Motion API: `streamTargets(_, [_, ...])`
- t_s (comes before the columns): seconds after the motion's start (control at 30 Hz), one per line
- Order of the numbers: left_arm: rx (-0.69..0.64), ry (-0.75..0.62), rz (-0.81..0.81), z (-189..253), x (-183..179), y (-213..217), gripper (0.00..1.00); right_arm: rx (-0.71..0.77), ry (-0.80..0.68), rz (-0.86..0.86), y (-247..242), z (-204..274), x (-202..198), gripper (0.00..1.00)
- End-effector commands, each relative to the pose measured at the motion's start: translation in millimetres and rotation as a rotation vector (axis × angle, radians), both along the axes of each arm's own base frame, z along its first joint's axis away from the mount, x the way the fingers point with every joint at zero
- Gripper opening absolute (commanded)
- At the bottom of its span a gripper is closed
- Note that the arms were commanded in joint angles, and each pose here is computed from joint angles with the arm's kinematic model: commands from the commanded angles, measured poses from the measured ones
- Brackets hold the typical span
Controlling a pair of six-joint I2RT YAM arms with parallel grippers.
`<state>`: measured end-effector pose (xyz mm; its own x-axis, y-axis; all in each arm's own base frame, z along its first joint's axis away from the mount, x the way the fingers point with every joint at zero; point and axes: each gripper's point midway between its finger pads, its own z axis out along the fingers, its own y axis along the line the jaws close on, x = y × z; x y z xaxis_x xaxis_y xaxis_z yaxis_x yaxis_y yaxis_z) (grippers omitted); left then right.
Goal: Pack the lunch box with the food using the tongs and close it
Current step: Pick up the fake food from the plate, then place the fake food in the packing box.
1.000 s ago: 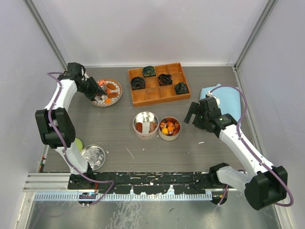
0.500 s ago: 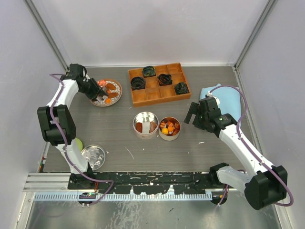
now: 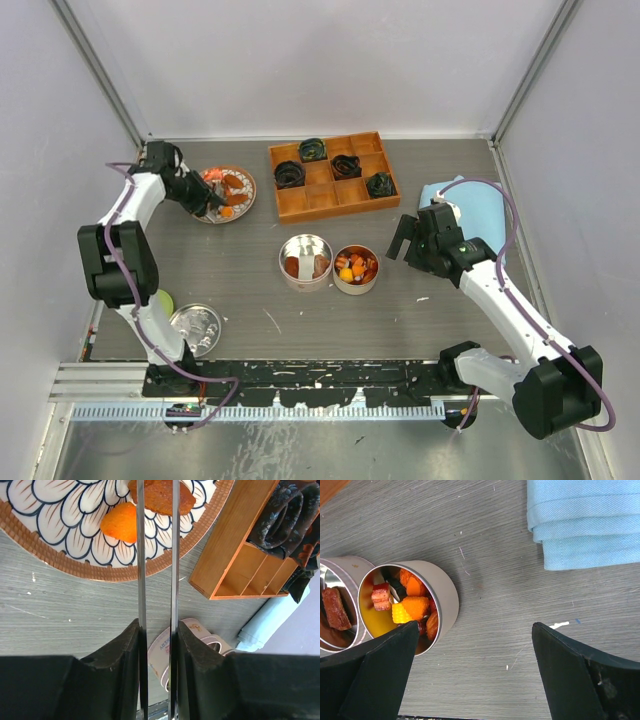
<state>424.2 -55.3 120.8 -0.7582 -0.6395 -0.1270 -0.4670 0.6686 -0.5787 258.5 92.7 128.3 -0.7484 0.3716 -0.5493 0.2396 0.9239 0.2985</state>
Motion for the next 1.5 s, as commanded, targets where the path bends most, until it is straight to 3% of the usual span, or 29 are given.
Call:
streamTargets(0.0, [0.005,-0.150,0.021,46.7,0.0,5.3,0.13,-0.001,-0.063,-0.013,-1.5,18.4,12.2,1.00])
streamTargets(0.4, [-0.068,-0.256,-0.073,94.1,-36.5,-16.1,0.13,0.011,-0.061,-0.011,0.4,18.3,11.2,1.00])
streamTargets(0.6, [-0.078,-0.274,-0.302,105.0,-79.3,-76.2,0.13,0.030,-0.063,-0.007,4.1,18.6,12.3,1.00])
streamTargets(1.07, [-0.133,-0.147,-0.657,75.2,-201.5,-164.8,0.14,0.052,-0.060,-0.003,8.1,16.8,12.8,1.00])
streamTargets(1.27, [-0.110,-0.080,-0.747,64.8,-229.8,-166.8,0.15,0.053,-0.064,-0.003,7.9,18.1,11.8,1.00])
streamTargets(1.47, [-0.061,-0.037,-0.762,51.0,-234.3,-162.0,0.17,0.056,-0.062,-0.005,7.9,17.3,11.2,1.00])
